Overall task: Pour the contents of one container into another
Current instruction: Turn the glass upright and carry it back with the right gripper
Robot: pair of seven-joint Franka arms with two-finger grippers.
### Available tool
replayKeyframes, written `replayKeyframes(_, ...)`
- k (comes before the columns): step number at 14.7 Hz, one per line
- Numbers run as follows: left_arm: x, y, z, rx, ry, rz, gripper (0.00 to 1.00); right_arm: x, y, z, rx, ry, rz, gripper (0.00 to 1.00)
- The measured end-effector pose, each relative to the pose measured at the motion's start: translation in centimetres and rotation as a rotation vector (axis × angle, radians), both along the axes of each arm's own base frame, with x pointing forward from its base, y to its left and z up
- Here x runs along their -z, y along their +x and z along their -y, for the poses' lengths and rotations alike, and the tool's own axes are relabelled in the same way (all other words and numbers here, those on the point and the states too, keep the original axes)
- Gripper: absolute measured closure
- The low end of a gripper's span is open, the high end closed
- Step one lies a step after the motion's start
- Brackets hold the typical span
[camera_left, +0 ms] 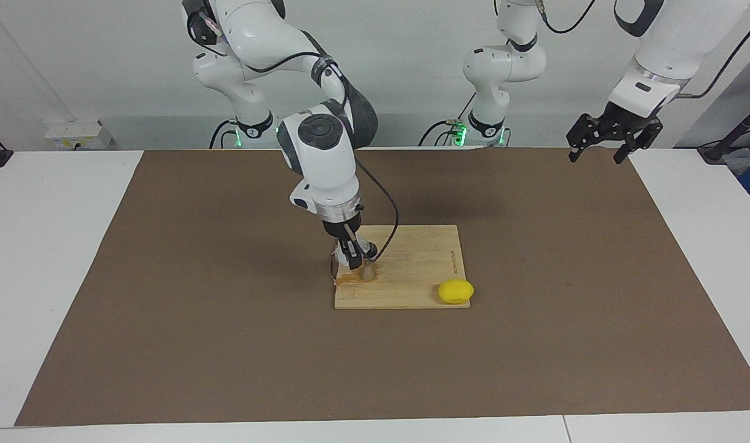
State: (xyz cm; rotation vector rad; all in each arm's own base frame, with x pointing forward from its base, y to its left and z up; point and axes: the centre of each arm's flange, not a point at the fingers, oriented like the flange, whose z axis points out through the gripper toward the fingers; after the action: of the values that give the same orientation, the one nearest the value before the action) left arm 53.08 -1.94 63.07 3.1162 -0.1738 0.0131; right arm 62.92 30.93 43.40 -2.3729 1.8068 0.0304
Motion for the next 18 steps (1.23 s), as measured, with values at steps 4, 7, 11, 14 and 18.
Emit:
replayKeyframes(4,0.0,0.0,0.0,0.0,0.0,0.0,0.0,0.3,1.2,2.5,0.044,0.082,-0.037,0.49)
replayKeyframes(7,0.0,0.0,0.0,0.0,0.0,0.0,0.0,1.6,2.3,6.0,0.056,0.166,-0.08,0.49)
replayKeyframes(11,0.0,0.0,0.0,0.0,0.0,0.0,0.0,4.9,3.1,13.0,0.09,0.304,-0.141,0.49)
replayKeyframes(14,0.0,0.0,0.0,0.0,0.0,0.0,0.0,7.8,1.9,18.6,0.097,0.39,-0.173,0.49)
replayKeyframes(18,0.0,0.0,0.0,0.0,0.0,0.0,0.0,11.3,0.4,24.6,0.108,0.446,-0.19,0.49)
